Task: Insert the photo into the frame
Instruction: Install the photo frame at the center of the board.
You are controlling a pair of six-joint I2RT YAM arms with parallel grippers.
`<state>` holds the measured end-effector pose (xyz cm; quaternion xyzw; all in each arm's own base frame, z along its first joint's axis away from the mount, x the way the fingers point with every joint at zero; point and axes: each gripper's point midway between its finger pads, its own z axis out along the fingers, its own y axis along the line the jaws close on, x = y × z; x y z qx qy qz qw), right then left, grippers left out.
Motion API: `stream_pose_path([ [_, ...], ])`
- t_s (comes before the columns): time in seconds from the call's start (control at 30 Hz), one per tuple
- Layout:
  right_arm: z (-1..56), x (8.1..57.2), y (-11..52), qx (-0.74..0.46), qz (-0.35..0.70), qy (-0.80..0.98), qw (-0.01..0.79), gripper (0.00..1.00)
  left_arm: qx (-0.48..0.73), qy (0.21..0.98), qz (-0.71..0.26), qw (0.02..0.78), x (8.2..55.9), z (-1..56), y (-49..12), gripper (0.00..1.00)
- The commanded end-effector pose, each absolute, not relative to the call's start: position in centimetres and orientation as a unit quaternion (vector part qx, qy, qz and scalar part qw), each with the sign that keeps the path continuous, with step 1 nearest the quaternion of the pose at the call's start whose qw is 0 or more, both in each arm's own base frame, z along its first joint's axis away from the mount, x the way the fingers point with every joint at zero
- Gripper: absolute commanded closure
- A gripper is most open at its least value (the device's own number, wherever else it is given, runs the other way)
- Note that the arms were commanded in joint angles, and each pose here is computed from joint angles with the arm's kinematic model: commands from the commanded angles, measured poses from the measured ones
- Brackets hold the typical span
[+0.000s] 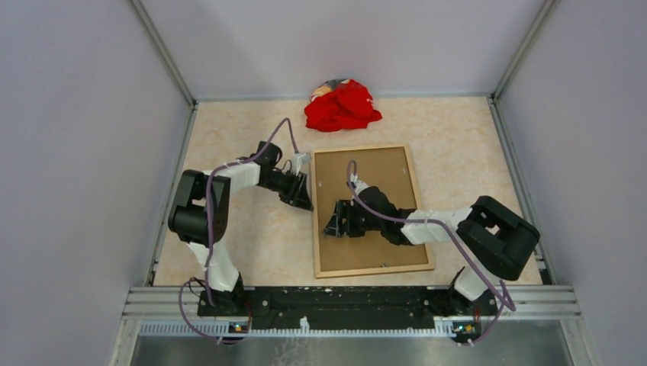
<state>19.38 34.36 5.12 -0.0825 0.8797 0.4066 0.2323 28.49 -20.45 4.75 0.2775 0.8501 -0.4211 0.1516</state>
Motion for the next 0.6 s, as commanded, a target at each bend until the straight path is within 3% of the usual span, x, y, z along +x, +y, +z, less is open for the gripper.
stream_pose_path([
  [0.0, 7.1, 19.8, 36.8, -0.115, 0.439, 0.855, 0.252, 0.36, 0.270, 0.839, -0.449, 0.149, 28.4, 4.5, -21.3, 0.58],
  [0.57, 5.2, 18.2, 38.4, -0.135, 0.454, 0.855, 0.212, 0.45, 0.265, 0.843, -0.445, 0.144, 28.5, 3.8, -21.3, 0.69],
])
